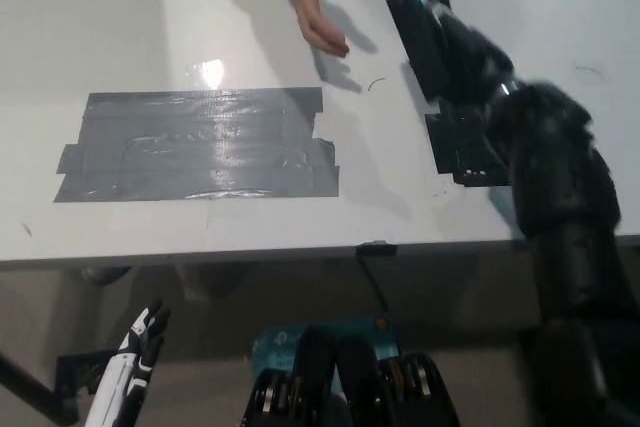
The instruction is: A stapler is kept on the black spot marked on the desk infront of the robot. The robot picks up the stapler using its right hand and passes it to a person
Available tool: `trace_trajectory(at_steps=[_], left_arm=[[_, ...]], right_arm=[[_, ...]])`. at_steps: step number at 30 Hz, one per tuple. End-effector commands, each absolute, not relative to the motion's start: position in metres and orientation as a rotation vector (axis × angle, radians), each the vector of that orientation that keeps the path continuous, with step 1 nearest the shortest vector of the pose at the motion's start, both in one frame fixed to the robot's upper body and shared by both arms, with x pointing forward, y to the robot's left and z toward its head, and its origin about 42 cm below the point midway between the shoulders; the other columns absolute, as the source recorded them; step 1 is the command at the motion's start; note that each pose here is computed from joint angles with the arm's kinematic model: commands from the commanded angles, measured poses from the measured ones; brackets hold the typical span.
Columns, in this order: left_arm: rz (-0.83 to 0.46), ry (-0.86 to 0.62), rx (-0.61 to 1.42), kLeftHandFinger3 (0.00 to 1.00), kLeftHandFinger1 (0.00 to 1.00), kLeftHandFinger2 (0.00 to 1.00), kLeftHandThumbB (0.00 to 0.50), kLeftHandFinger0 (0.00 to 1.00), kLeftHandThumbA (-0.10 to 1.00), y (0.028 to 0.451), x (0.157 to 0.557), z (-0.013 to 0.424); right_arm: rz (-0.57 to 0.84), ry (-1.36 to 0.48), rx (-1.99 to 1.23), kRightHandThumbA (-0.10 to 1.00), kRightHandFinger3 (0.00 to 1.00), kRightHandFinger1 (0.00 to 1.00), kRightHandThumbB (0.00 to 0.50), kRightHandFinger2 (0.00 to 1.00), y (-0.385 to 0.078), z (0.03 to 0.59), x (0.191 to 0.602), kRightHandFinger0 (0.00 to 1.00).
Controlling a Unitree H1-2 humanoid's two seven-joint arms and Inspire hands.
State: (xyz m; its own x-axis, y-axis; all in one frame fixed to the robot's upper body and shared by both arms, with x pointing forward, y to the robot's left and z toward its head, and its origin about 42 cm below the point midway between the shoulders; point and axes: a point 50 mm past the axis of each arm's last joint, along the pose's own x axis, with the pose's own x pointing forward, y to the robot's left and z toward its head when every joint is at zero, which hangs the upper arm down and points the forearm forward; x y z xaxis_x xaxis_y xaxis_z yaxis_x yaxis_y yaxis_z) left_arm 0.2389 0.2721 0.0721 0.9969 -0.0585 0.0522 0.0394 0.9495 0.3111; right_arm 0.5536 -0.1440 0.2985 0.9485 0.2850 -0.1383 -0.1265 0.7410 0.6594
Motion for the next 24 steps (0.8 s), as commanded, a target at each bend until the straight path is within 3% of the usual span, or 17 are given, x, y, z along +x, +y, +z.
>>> trace_trajectory(at_steps=[1,7,9,14,24], left_arm=[[-0.075,-0.072,0.339,1.0,1.0,1.0,0.132,1.0,1.0,0.272,0.236,0.076],[-0.08,-0.082,0.345,1.0,1.0,1.0,0.131,1.0,1.0,0.271,0.237,0.077],[-0.083,-0.084,0.345,1.0,1.0,1.0,0.127,1.0,1.0,0.271,0.238,0.078],[-0.091,-0.089,0.354,1.0,1.0,1.0,0.124,1.0,1.0,0.27,0.238,0.079],[-0.109,-0.096,0.372,1.0,1.0,1.0,0.119,1.0,1.0,0.268,0.239,0.08]], right_arm=[[0.413,0.092,0.804,-0.1,1.0,0.1,0.083,0.72,-0.093,0.41,0.559,0.0],[0.418,0.094,0.756,-0.1,1.0,0.03,0.045,0.65,-0.084,0.426,0.564,0.0],[0.419,0.092,0.747,-0.1,1.0,0.06,0.044,0.67,-0.083,0.432,0.565,0.0],[0.398,0.109,0.719,-0.1,1.0,0.0,0.058,0.6,-0.081,0.437,0.569,0.0],[0.354,0.122,0.623,-0.1,1.0,0.02,0.059,0.64,-0.076,0.437,0.575,0.0]])
